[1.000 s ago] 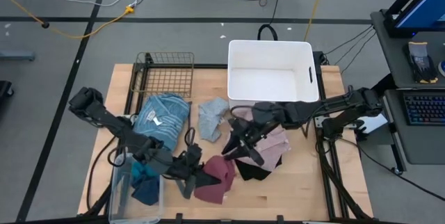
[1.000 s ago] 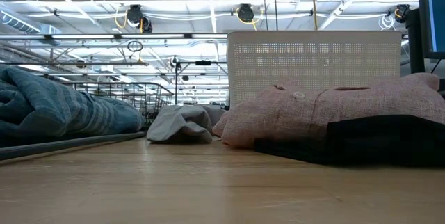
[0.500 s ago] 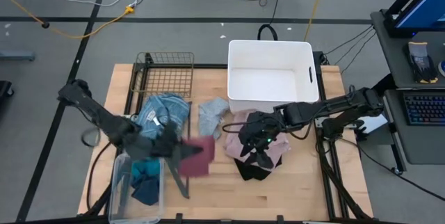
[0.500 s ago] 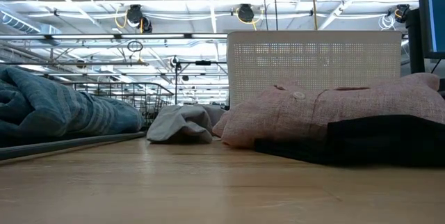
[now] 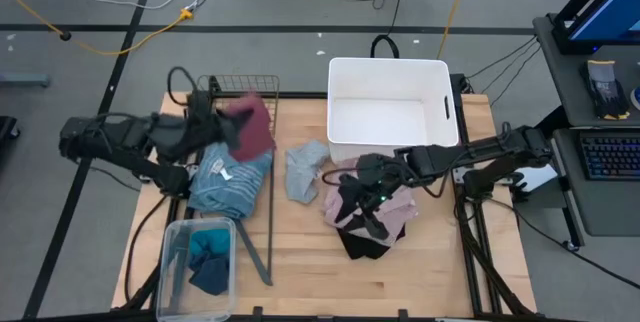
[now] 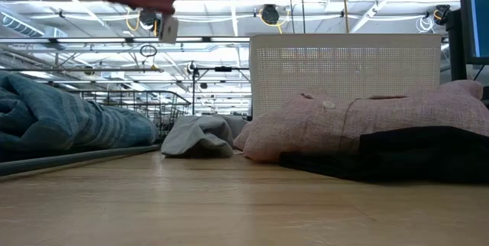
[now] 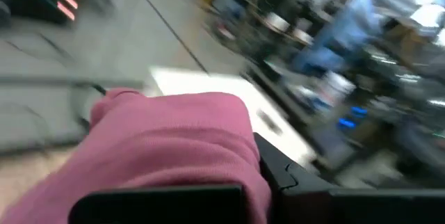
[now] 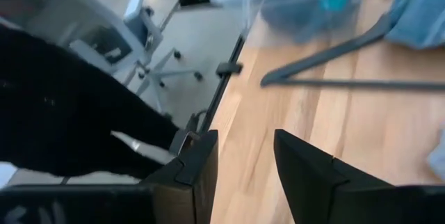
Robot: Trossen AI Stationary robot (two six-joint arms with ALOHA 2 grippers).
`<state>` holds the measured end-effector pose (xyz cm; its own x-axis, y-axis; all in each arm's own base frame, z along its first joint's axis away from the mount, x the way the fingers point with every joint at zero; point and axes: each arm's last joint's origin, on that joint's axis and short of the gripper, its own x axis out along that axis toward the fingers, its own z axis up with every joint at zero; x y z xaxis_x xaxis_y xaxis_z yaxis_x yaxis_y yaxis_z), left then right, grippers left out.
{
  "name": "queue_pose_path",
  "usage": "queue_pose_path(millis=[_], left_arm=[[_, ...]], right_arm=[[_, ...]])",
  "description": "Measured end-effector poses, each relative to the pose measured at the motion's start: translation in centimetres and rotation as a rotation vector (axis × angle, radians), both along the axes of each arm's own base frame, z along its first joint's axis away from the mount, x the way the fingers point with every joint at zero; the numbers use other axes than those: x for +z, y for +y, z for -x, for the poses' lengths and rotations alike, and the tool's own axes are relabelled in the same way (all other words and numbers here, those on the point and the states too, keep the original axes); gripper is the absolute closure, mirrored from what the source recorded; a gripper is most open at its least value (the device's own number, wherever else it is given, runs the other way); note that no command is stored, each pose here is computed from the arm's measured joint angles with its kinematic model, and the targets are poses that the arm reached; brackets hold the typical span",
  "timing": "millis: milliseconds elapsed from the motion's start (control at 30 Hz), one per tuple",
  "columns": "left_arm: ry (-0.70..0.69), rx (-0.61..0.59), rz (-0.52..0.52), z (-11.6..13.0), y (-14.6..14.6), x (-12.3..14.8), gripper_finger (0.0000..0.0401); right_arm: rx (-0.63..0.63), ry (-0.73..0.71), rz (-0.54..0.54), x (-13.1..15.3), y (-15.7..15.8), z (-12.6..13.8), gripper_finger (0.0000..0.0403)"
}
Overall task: Pick & Place Cloths
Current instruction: Put the pink shorts into the black wire basket
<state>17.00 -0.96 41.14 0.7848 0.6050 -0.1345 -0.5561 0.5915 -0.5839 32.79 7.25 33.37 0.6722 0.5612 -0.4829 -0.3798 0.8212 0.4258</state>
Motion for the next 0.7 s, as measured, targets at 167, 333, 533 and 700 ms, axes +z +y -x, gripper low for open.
queue_pose_path(millis=[167, 333, 533, 700], left_arm=[[0.151, 0.220, -0.156, -0.4, 2.7, -0.3, 0.0401], [0.301, 0.362, -0.217, -1.5, 5.5, -1.2, 0.0401], [0.496, 0.367, -0.208, -3.2, 9.6, -3.3, 0.0401], [0.641, 0.341, -0.121, -3.5, 13.5, -5.6, 0.0401]], right_arm=[[-0.046, -0.057, -0.009, 0.5, -1.5, -0.6, 0.0271], [-0.090, -0.060, -0.008, 0.5, -2.9, -0.8, 0.0271], [-0.125, -0.050, -0.022, 0.5, -3.8, -0.9, 0.0271], [-0.132, -0.042, -0.032, 0.5, -3.8, -0.9, 0.0271]])
